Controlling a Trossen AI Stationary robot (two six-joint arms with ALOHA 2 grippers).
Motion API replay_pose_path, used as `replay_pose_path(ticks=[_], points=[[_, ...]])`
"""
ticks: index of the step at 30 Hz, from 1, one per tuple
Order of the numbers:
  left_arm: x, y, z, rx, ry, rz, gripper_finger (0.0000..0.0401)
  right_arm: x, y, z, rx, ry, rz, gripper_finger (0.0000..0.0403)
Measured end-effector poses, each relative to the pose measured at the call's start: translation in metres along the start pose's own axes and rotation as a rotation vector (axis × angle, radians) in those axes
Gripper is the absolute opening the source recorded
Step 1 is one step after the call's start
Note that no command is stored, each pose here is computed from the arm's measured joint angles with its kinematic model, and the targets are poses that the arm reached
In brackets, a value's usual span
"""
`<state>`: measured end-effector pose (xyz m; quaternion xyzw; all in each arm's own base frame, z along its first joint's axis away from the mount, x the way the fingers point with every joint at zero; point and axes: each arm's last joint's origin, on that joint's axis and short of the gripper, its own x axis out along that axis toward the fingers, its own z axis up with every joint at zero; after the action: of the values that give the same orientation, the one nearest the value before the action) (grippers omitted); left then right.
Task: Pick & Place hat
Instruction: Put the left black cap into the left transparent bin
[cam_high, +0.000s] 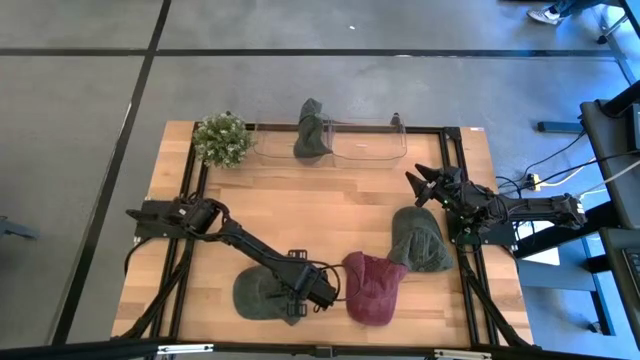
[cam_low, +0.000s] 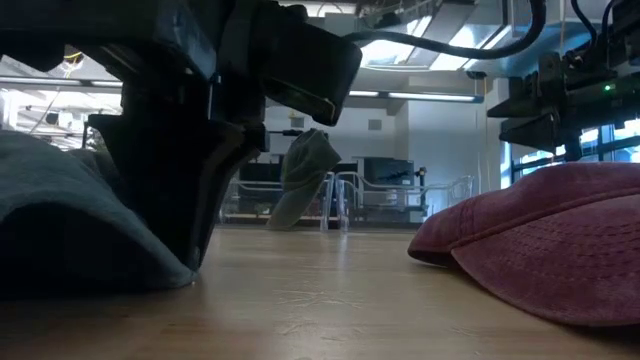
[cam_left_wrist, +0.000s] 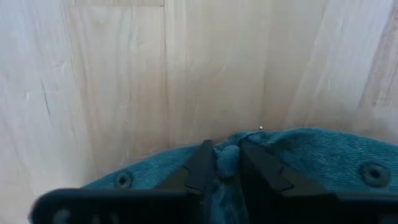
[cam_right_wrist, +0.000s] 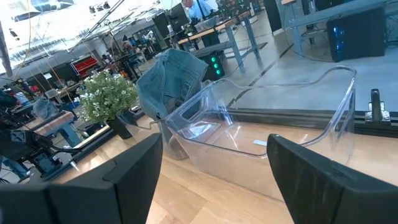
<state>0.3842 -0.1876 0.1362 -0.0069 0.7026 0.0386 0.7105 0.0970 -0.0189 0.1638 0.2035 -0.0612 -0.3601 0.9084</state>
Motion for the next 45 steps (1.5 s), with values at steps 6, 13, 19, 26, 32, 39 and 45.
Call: replay_pose_path(ticks=[6,13,19,26,32,39,45], points=[[-0.005,0.001,0.000,0.022,-0.005,-0.011,0.0042,0.000,0.000,0.000,0.001,0.000,0.000,0.0289],[-0.049,0.016,-0.007,-0.014,-0.098,0.032,0.0042,0.000,0.000,0.000,0.003,0.000,0.000,0.0289],[-0.111,0.038,-0.018,-0.060,-0.277,0.057,0.0042,0.000,0.000,0.000,0.005,0.000,0.000,0.0289],[-0.187,0.075,-0.044,-0.084,-0.539,0.150,0.0042,0.000,0.001,0.000,0.009,0.010,0.019,0.0289],[-0.237,0.119,-0.069,-0.045,-0.695,0.322,0.0041,0.000,0.001,0.000,0.009,0.011,0.022,0.0289],[-0.276,0.184,-0.093,-0.025,-0.763,0.500,0.0043,0.000,0.001,0.000,0.060,0.011,0.022,0.0289],[-0.297,0.239,-0.105,0.000,-0.791,0.626,0.0041,0.000,0.001,0.000,0.058,0.011,0.021,0.0289]])
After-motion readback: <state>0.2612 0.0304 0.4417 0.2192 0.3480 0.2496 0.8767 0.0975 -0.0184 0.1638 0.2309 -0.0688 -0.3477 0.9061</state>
